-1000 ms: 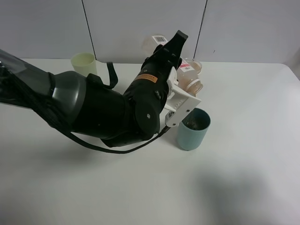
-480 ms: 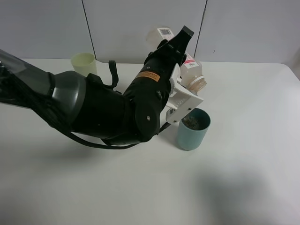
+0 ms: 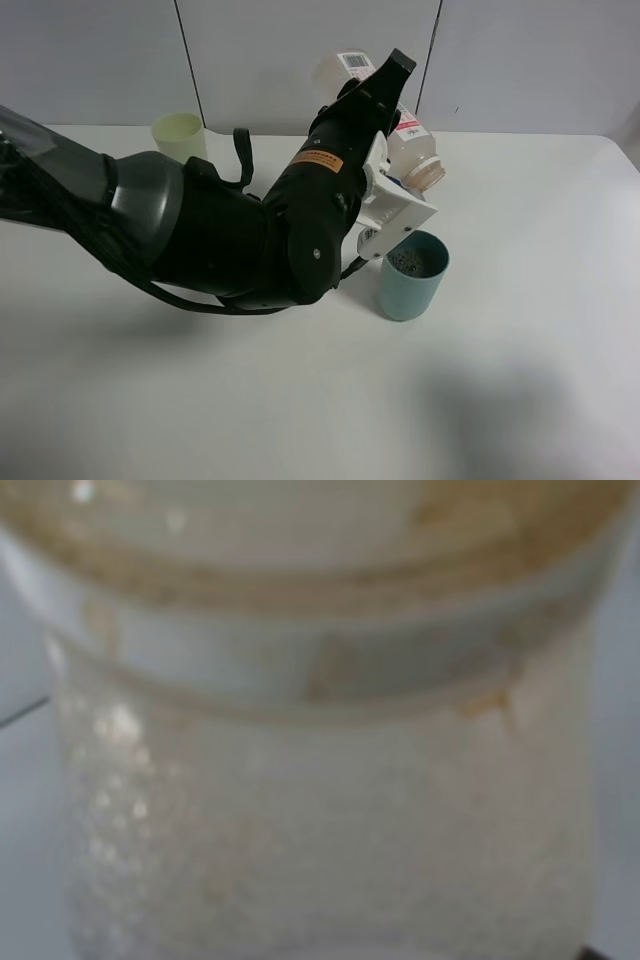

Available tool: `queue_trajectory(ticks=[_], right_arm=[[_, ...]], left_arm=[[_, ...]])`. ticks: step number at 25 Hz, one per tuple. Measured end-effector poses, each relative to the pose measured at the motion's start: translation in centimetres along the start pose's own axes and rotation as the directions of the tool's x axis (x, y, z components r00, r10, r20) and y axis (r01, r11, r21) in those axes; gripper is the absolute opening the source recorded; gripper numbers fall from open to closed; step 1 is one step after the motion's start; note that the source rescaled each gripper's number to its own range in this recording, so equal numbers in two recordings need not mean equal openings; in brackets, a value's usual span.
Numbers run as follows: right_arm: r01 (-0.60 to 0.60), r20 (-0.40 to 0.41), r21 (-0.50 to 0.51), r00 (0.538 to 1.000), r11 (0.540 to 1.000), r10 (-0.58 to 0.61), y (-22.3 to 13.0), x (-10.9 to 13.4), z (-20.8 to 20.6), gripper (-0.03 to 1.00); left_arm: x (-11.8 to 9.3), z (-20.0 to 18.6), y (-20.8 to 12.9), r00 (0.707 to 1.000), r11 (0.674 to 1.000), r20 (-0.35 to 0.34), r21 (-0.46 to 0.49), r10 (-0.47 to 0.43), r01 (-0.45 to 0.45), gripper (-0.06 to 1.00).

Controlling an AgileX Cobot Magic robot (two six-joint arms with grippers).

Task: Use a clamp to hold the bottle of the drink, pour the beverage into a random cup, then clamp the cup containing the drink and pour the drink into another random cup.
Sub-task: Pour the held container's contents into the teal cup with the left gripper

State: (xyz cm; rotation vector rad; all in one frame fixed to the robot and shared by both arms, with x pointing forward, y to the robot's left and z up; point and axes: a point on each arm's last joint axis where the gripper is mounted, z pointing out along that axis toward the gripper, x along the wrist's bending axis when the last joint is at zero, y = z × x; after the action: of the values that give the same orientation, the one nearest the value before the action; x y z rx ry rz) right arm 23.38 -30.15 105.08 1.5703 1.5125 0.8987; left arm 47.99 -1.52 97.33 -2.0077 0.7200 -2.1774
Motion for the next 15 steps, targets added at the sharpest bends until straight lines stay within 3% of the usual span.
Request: queue_trajectory(ticks=[4,8,11,15], right_arm=[[0.000,0.000,0.000,1.000,1.000,0.000,0.0,0.0,0.0,1.00],[0.000,0.000,0.000,1.000,1.000,0.000,0.0,0.0,0.0,1.00],[0.000,0.000,0.000,1.000,1.000,0.000,0.0,0.0,0.0,1.00],[0.000,0.000,0.000,1.000,1.000,0.000,0.0,0.0,0.0,1.00]], left_arm=[[-0.7,-0.1,0.2,0.984,0.988,0.093,-0.012,-0.151,0.152,0.00],[-0.5,-0.4,0.2,0.916,0.932,0.197,-0.030,-0.349,0.361,0.00],[0.3,-0.4,-0.4,0.827,0.852,0.265,-0.040,-0.495,0.523,0.00],[1.6,-0.2,-1.8,0.678,0.707,0.307,-0.021,-0.668,0.707,0.00]])
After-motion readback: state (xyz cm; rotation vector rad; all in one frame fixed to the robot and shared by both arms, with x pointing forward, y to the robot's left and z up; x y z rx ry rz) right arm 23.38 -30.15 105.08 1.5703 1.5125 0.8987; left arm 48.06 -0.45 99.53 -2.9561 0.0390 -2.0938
